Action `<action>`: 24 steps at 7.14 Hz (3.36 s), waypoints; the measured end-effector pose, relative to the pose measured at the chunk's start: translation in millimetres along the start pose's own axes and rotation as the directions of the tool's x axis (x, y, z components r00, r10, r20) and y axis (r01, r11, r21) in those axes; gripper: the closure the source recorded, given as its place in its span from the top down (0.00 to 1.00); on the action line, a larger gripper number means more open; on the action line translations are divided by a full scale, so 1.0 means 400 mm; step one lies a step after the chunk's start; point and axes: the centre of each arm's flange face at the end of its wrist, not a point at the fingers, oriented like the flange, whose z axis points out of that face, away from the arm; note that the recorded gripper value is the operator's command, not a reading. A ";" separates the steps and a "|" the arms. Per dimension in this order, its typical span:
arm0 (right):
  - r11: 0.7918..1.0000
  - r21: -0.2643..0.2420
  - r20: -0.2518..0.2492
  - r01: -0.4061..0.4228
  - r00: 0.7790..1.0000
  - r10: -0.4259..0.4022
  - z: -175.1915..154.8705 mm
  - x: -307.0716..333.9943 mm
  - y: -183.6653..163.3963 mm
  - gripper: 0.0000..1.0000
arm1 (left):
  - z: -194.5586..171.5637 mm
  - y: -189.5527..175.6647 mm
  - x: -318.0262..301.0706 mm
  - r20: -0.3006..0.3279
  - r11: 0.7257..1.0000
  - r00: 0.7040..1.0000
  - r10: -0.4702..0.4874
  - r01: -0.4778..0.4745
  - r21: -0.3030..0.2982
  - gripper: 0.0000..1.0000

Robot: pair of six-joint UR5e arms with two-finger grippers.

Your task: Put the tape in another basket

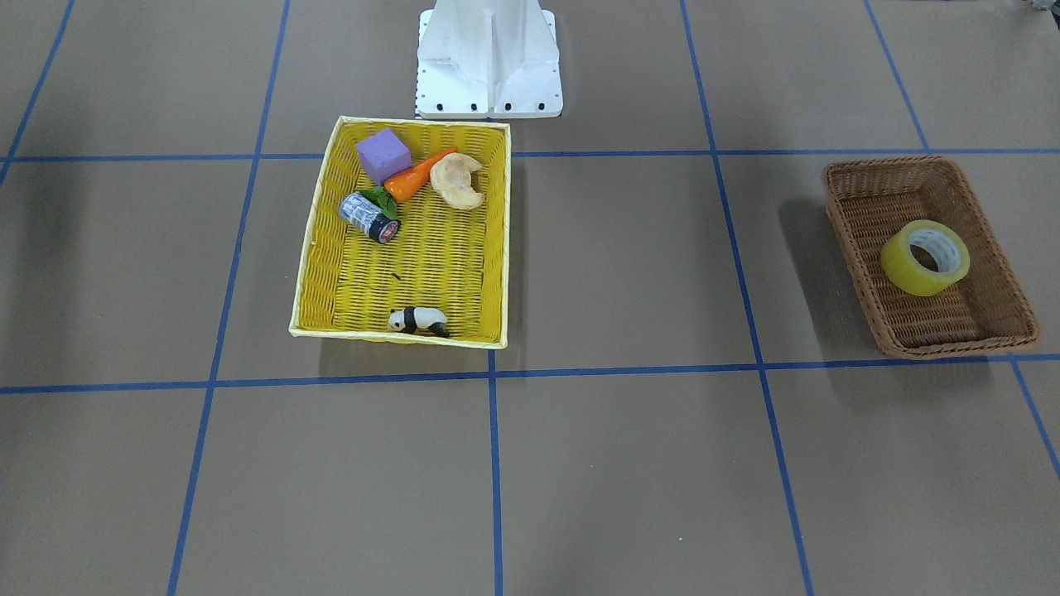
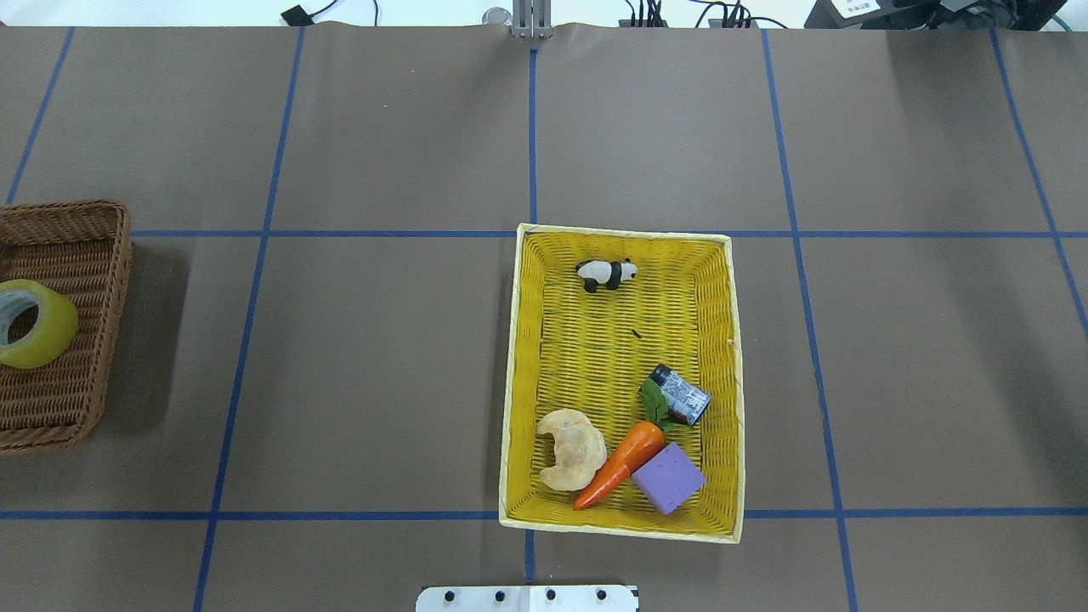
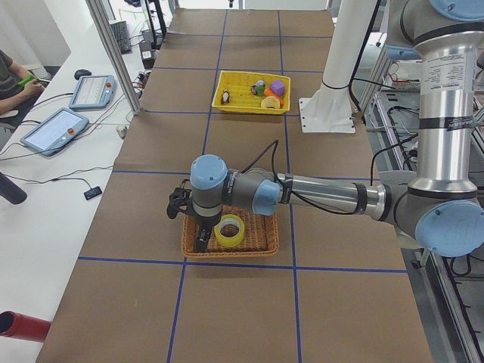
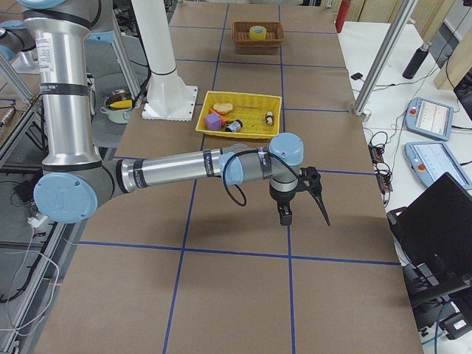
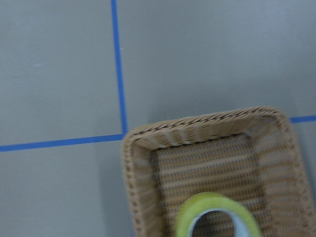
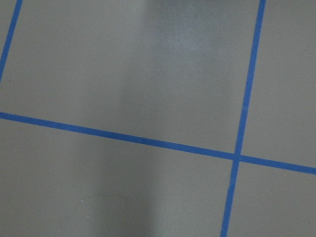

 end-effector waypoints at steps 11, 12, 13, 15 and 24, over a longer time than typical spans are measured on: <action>0.999 -0.032 -0.019 0.021 1.000 -0.021 0.035 -0.019 -0.006 1.00 | 0.004 -0.002 0.024 -0.101 0.987 0.982 -0.158 0.156 -0.023 0.98; 0.999 -0.029 -0.019 0.023 1.000 -0.024 0.031 -0.020 -0.009 1.00 | 0.000 -0.006 0.029 -0.105 0.989 0.984 -0.145 0.144 -0.013 0.98; 0.999 -0.030 -0.020 0.023 1.000 -0.024 0.031 -0.019 -0.009 1.00 | -0.013 -0.017 0.042 -0.106 0.991 0.985 -0.133 0.134 0.001 0.98; 0.999 -0.031 -0.014 0.017 1.000 -0.017 0.032 -0.018 -0.008 1.00 | -0.059 -0.023 0.079 -0.112 0.993 0.988 -0.106 0.110 0.036 0.98; 0.999 -0.040 0.010 0.001 1.000 -0.001 0.042 -0.010 0.015 1.00 | -0.095 -0.007 0.111 -0.111 0.994 0.990 -0.084 0.091 0.058 0.98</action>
